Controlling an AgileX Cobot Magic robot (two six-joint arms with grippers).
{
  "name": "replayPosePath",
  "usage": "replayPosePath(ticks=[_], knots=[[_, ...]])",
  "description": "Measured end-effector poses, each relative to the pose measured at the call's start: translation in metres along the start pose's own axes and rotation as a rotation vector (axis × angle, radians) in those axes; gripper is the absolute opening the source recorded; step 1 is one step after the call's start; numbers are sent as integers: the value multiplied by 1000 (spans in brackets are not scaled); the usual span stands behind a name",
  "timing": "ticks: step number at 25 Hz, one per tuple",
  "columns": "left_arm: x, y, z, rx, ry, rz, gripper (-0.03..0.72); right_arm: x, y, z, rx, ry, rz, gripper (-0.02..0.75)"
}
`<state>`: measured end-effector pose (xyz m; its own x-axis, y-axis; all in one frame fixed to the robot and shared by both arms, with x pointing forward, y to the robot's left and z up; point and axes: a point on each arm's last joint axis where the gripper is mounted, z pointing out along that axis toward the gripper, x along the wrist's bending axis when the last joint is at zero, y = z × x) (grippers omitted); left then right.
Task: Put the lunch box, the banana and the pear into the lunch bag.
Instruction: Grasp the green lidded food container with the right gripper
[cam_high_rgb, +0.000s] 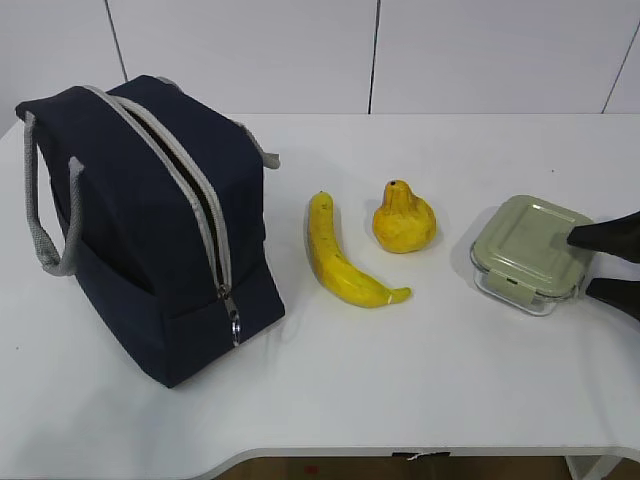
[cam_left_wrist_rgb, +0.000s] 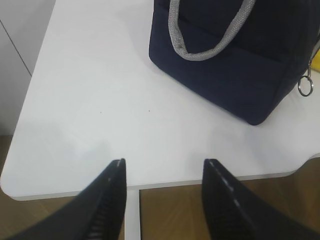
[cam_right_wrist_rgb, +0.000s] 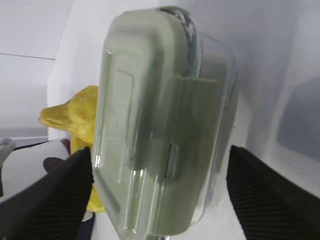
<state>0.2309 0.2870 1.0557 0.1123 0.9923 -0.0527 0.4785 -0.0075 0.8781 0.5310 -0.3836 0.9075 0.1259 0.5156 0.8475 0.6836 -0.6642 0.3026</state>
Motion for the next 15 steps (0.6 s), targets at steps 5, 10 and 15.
replayPosePath(ticks=[5,10,15], knots=[[0,0,0,0,0,0,371,-8,-2,5,9,16,15,660],[0,0,0,0,0,0,371,-6,0,5,-12,31,14,657],[0,0,0,0,0,0,371,-7,1,6,-22,36,19,647]])
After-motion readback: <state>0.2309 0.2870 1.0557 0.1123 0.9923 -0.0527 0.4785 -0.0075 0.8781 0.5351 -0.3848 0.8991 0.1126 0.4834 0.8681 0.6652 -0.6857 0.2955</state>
